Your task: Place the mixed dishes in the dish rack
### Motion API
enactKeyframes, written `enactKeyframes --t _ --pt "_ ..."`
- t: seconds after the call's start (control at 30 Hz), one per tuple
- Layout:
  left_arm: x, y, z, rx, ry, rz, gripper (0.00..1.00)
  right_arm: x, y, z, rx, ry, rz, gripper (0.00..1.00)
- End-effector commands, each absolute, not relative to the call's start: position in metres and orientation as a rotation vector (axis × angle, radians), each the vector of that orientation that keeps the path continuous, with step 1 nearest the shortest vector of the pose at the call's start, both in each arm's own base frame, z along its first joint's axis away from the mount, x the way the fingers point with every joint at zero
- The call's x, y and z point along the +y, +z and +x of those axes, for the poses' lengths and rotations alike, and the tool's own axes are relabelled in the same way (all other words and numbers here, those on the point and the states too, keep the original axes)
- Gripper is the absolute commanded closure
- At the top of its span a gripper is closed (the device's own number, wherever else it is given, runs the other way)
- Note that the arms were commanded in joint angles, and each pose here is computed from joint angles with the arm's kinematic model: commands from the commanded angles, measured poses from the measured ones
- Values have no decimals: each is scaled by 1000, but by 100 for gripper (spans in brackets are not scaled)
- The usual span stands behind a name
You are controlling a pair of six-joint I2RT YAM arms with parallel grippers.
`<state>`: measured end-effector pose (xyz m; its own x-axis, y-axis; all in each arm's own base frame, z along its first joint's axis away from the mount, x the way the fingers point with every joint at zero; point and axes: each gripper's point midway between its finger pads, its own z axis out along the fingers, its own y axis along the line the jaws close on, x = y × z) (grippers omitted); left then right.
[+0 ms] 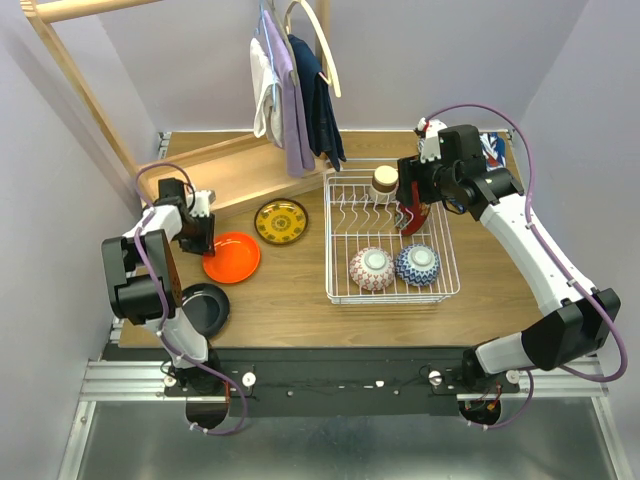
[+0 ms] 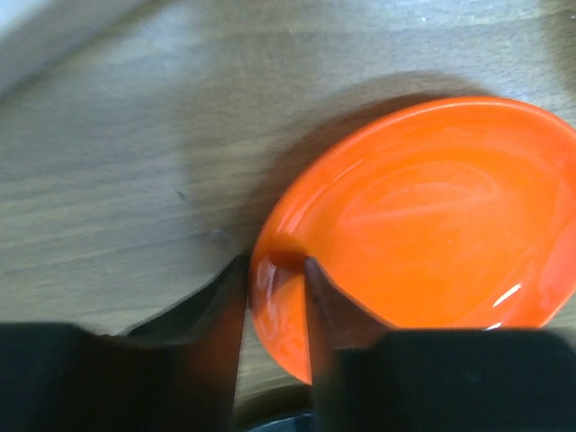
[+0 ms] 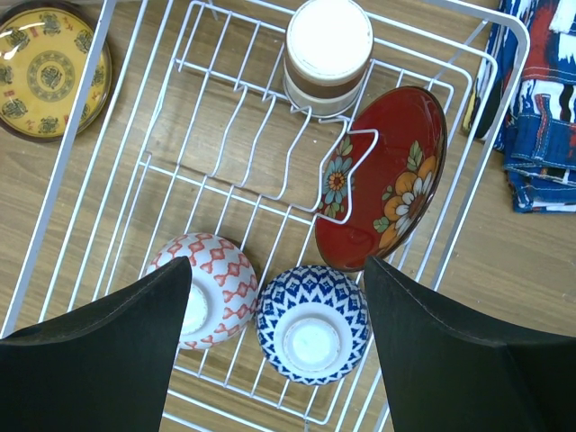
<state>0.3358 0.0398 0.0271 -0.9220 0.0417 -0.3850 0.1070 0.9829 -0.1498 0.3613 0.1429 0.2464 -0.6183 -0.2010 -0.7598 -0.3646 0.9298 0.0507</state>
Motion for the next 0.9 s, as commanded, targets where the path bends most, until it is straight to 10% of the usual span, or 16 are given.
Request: enactKeyframes --t 0.0,0.17,0.87 --pt "27 21 328 2728 -340 114 76 146 250 365 2232 269 -421 16" --pt "25 34 320 2696 -326 136 100 152 247 362 2238 307 -441 16" --pt "-92 256 291 1975 -665 1022 100 251 280 320 1871 1002 -1092 25"
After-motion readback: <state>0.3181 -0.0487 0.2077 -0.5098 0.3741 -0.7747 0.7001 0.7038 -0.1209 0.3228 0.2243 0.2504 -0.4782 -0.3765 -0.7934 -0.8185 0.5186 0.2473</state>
